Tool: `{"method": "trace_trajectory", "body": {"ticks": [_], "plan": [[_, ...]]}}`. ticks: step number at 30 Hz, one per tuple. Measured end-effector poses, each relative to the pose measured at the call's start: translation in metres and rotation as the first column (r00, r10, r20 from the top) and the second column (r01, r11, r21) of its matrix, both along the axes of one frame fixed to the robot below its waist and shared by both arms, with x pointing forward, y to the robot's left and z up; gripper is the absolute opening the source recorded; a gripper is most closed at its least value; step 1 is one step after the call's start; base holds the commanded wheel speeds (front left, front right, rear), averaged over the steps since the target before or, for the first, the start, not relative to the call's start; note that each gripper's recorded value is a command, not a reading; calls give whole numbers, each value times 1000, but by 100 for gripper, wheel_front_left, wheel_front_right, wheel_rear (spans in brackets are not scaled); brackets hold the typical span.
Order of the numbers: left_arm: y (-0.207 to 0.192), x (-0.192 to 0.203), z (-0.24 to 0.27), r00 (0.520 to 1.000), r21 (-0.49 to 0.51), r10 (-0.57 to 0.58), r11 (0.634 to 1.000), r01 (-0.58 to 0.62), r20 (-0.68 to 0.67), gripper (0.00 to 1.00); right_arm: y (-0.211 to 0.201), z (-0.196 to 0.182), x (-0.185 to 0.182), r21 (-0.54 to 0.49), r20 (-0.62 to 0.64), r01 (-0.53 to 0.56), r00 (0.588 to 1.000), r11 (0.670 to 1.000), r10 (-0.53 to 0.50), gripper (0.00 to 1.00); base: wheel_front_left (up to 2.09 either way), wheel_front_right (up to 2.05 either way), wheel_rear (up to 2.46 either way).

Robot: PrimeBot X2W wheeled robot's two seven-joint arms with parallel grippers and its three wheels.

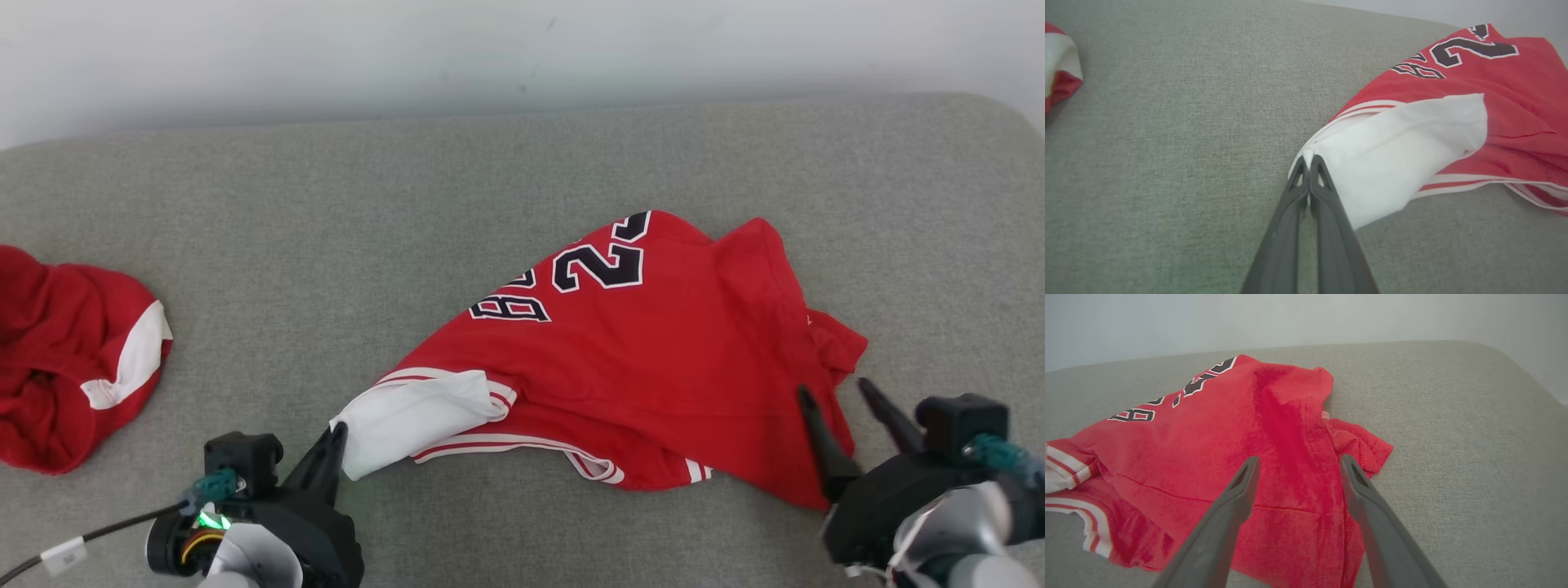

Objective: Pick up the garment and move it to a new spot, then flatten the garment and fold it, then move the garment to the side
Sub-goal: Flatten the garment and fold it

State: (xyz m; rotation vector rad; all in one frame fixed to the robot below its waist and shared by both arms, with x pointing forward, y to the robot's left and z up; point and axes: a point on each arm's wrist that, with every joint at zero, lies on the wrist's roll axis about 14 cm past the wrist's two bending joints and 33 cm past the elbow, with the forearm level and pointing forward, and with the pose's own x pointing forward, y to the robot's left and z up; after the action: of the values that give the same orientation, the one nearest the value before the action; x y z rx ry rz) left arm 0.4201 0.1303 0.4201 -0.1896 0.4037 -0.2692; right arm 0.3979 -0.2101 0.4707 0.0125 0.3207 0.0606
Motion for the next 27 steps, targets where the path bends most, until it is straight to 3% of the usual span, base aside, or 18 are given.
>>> {"method": "trace_trajectory", "body": {"ticks": [5,11,27], "plan": [[-6,-8,-8,1000,-5,-20,1000,20,-18,0,-24,-9,-6,-54,-145,59,987,997,-66,100,0,0,0],[-9,-14,-16,999,-14,-21,1000,21,-42,0,-29,-31,-20,-68,-317,80,943,994,-97,100,0,0,0],[-4,-14,-23,998,1,-14,1000,14,-63,0,-13,-55,-3,-41,-388,26,921,999,-40,100,0,0,0]]}}
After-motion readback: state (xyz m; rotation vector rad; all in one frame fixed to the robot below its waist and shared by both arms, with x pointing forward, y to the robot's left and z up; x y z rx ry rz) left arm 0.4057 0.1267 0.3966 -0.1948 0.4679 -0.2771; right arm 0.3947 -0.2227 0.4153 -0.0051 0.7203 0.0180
